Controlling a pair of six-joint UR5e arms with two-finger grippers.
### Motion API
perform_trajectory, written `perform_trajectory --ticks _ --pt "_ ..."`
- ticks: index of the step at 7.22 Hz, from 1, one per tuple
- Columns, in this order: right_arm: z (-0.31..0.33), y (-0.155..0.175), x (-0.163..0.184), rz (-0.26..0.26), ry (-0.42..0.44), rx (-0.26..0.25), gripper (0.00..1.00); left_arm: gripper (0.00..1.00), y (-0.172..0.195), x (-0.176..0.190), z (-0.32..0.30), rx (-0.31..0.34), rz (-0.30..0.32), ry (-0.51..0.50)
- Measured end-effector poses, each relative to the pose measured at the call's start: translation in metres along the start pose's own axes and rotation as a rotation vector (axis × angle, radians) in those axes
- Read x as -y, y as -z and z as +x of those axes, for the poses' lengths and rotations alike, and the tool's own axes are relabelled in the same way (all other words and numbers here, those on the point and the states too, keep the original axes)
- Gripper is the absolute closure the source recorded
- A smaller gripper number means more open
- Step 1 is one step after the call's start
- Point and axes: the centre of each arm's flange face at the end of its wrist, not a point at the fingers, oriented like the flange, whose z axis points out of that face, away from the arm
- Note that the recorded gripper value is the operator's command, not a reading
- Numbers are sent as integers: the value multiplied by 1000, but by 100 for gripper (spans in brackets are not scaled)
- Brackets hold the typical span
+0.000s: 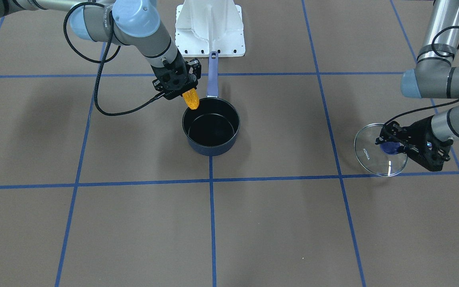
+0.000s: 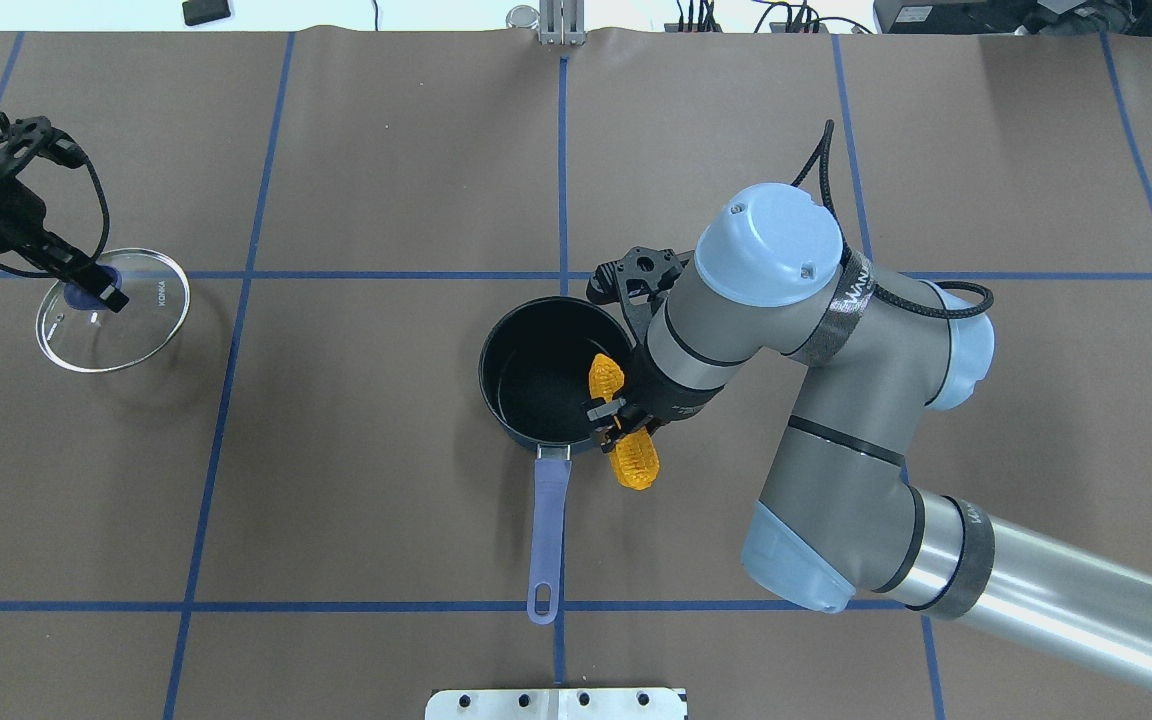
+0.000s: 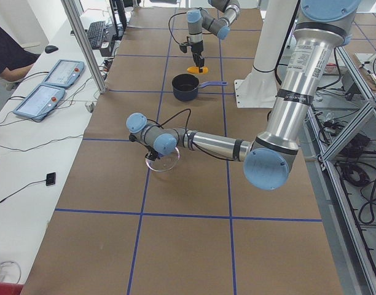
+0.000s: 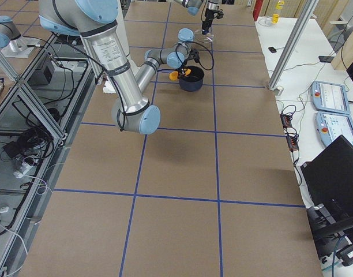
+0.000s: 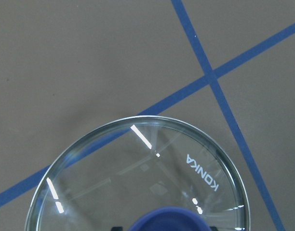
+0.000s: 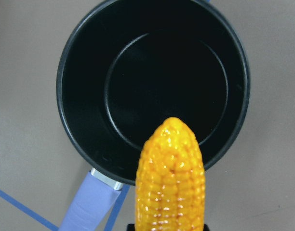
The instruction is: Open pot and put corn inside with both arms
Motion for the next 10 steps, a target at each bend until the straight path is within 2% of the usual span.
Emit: perform_trajectory --ticks 2,3,4,6,8,9,10 --pt "-9 4 13 17 -6 3 77 35 -7 0 4 0 4 1" --pt "-10 11 20 31 -11 3 77 25 -12 -3 5 -1 6 -7" --pt "-11 17 30 46 -16 3 77 4 -16 -4 6 -2 5 -12" --pt "-19 17 54 64 -38 -2 77 2 -17 -5 8 -4 7 -19" --pt "-17 0 71 92 -73 10 74 1 -14 -4 13 -8 13 -27" --pt "-14 -6 76 103 -81 9 46 1 -9 -3 16 -12 21 -34" --pt "-13 -9 79 113 -88 6 0 1 -3 -4 19 -14 30 -39"
